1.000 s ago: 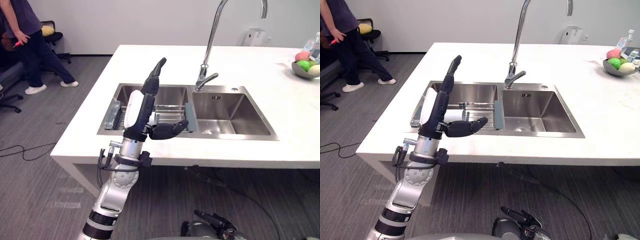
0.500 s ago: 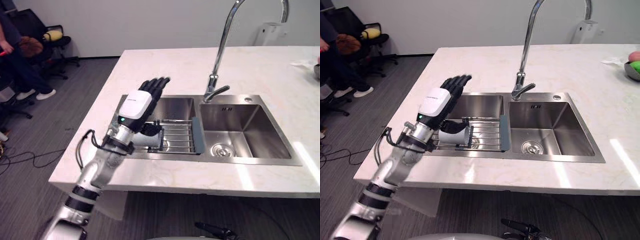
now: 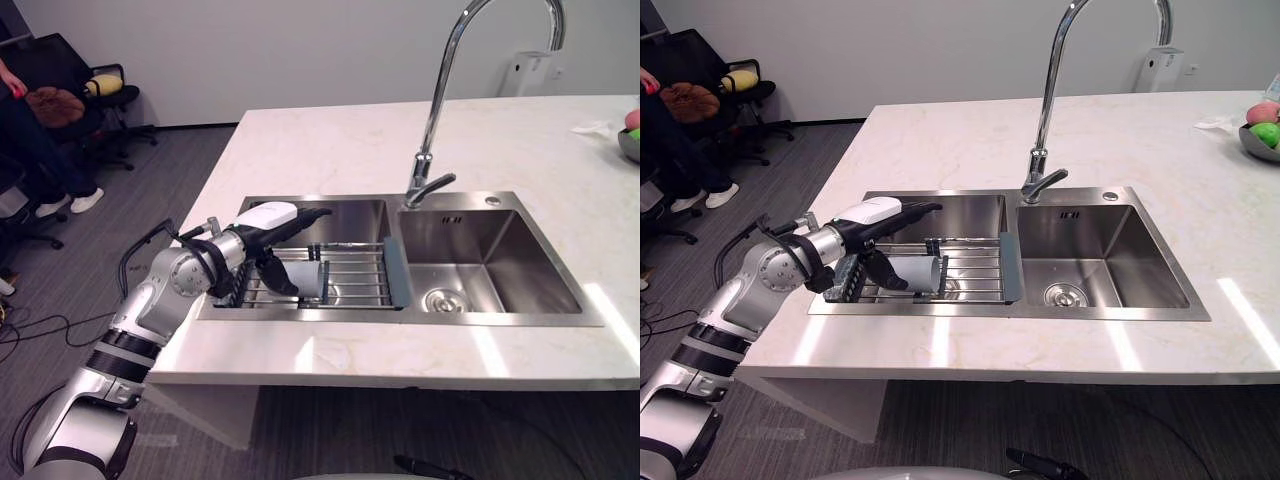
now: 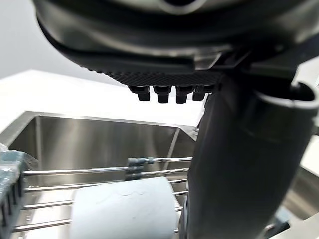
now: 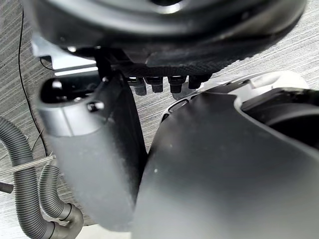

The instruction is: Walk over to the sink, pick up the cup, carry it to the dishwasher, place the cup inside the dishwasher, then close the dishwasher door

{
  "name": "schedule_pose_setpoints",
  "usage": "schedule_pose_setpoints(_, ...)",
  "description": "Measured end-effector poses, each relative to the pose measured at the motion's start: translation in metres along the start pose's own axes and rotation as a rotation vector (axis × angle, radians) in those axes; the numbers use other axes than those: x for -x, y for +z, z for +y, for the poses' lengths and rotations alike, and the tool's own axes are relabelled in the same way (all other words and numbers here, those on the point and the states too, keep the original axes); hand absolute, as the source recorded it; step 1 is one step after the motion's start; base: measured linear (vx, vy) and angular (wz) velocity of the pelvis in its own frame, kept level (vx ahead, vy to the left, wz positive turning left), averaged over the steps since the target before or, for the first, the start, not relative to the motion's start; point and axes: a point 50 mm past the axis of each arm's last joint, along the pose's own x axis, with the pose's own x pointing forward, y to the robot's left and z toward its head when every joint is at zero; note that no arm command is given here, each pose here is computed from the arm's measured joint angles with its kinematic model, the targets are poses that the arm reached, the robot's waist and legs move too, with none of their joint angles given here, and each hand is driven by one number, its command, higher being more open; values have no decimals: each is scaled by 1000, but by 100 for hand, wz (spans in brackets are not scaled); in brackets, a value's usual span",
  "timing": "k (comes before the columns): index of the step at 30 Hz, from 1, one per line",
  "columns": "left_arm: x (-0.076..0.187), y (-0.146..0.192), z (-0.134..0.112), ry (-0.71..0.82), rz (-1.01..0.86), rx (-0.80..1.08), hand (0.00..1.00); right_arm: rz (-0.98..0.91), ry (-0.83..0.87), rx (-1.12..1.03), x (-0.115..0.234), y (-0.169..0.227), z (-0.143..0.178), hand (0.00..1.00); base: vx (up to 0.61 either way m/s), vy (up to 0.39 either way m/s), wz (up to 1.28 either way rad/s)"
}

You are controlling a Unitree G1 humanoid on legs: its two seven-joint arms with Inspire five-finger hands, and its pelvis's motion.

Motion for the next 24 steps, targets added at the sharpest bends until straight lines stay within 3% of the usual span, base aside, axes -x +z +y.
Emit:
schedule_pose_setpoints(12, 1, -18, -9, -116, 48, 172, 100, 9, -5, -45, -1, -4, 0, 100, 6, 2, -5)
schedule_pose_setpoints(24, 2, -42, -29, -110, 164, 202, 100, 3, 3, -46, -1, -2, 3, 100, -17, -1, -5)
